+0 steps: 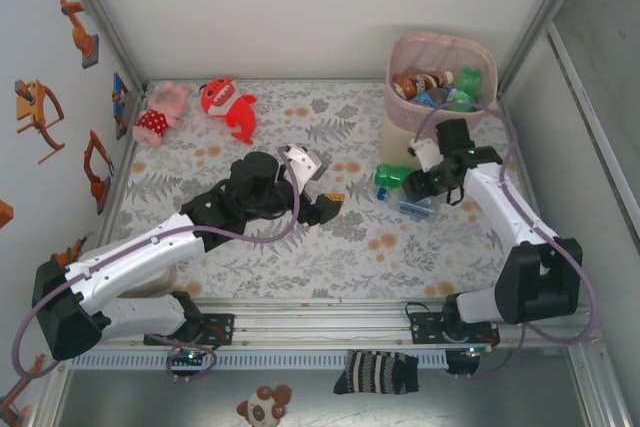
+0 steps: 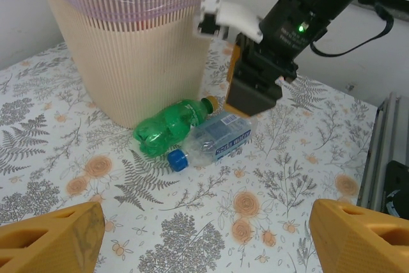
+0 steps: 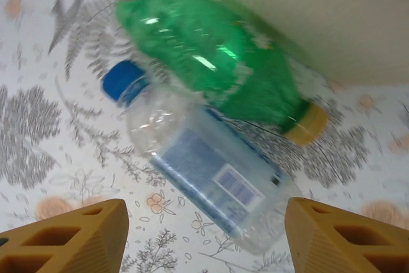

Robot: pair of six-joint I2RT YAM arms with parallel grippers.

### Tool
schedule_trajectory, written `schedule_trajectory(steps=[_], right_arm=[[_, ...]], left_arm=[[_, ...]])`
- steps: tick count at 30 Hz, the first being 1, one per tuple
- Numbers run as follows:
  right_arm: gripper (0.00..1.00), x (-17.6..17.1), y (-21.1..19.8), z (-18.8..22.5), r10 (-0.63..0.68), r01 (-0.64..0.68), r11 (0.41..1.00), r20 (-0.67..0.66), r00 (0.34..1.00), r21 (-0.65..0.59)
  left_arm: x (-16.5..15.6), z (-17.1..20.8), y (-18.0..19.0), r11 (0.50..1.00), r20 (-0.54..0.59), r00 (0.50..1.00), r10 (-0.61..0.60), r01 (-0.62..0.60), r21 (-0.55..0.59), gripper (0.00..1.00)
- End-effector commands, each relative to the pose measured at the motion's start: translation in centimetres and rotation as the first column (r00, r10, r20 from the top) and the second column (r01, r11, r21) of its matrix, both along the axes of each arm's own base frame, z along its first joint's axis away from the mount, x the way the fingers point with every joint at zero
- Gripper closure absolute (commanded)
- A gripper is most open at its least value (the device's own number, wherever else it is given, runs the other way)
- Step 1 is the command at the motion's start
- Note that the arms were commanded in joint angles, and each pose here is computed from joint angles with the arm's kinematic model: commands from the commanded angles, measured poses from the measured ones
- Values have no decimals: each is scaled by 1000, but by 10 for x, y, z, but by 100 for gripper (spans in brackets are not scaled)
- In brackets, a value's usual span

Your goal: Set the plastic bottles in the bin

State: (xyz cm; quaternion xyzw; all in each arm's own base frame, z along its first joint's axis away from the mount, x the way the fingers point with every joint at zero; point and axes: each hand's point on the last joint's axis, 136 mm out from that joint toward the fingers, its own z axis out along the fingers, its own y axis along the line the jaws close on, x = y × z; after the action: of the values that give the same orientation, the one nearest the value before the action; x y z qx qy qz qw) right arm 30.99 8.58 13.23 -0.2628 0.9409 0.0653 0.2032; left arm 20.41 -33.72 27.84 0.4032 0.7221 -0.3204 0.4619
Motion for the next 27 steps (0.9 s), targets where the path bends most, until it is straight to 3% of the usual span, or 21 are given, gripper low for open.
schedule_trajectory(steps=[1,11,19,27], right_arm=[[33,3,9,3,285,-277,949,31,958,-148],[33,11,43,-22,554,-572,768,-150,819,-288],[38,20,77,-45,623,-666,679,-237,745,-308],[45,35,92,-65,604,-664,656,-278,747,-358]], left_arm=[[1,21,1,999,19,1000,5,-4,-48,17],[1,21,7,998,26,999,26,-24,-52,17],[0,21,15,998,31,998,46,-45,-49,17],[-1,20,20,997,34,998,57,-56,-47,17]])
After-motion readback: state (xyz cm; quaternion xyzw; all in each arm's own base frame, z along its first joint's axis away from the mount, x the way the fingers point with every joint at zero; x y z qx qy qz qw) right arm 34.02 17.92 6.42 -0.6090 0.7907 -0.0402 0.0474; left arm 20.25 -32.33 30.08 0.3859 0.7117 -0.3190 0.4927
